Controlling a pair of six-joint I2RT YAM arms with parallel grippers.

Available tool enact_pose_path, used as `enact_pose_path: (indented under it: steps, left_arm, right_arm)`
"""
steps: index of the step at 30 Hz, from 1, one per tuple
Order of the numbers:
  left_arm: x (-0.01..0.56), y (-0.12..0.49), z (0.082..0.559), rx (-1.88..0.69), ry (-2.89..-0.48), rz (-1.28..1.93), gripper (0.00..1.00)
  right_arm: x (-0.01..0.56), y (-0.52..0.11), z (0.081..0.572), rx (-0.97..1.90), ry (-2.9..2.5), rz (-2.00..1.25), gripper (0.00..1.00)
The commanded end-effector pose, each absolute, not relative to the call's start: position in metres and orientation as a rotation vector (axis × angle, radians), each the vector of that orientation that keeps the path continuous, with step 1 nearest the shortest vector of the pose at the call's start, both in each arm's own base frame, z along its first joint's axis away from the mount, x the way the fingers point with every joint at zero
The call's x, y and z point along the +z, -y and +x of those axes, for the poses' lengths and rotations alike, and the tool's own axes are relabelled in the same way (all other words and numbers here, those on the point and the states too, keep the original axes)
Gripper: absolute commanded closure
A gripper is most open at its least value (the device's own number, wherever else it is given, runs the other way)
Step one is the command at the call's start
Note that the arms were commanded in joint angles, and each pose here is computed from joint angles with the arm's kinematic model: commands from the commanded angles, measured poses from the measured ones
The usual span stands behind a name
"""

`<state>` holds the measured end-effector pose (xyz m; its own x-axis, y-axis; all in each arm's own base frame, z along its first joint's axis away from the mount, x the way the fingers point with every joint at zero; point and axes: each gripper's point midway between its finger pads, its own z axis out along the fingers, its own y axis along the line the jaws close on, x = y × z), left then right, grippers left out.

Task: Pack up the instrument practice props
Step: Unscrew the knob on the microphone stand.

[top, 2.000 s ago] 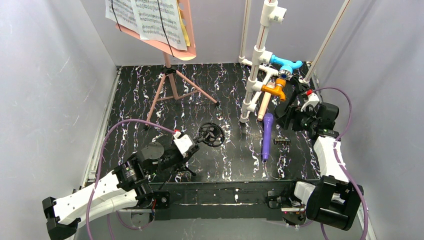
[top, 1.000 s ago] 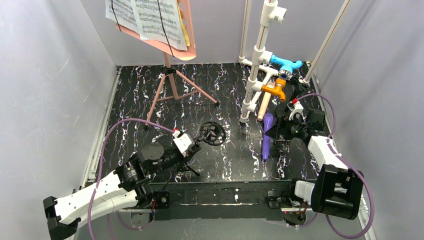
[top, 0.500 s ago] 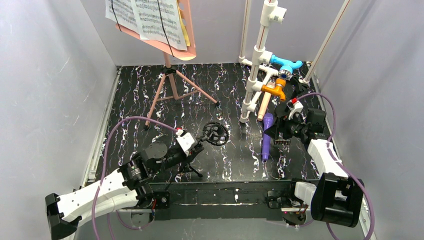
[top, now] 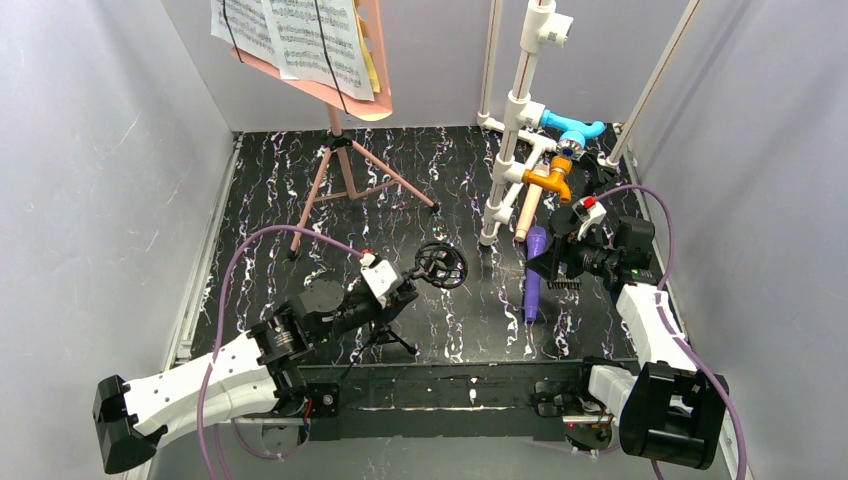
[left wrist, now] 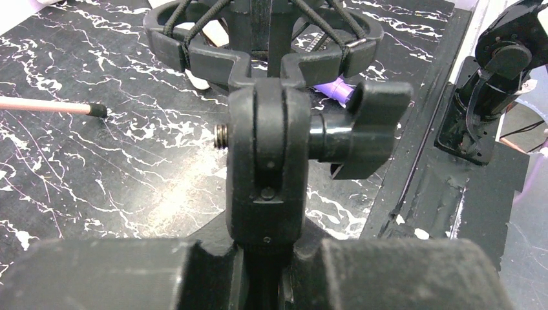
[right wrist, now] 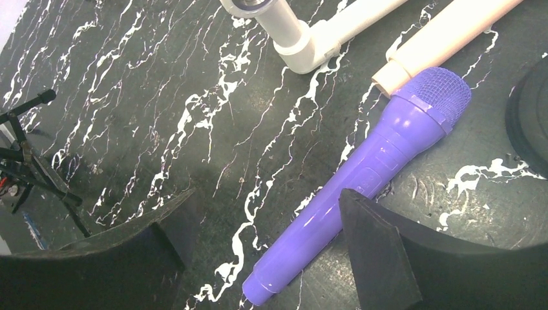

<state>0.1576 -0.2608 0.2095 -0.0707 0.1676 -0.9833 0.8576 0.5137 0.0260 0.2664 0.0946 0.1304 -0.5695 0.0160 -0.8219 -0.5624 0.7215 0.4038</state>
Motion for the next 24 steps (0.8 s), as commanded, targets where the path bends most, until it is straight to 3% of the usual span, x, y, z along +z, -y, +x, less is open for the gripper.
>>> enact_pose_path:
  steps: [1, 14, 24]
  left_arm:
    - [0.245, 0.268, 0.16, -0.784, -1.459, 0.834, 1.0]
    - [0.245, 0.266, 0.159, -0.829, -1.461, 0.765, 1.0]
    - [0.242, 0.266, 0.161, -0.835, -1.465, 0.736, 1.0]
  right_arm:
    - [0.138, -0.098, 0.266, 0.833, -2.007, -0.466, 0.14]
    - [0.185, -0.109, 0.238, 0.817, -1.859, -0.663, 0.13]
    - [0.199, -0.14, 0.209, 1.017, -1.794, -0.782, 0.15]
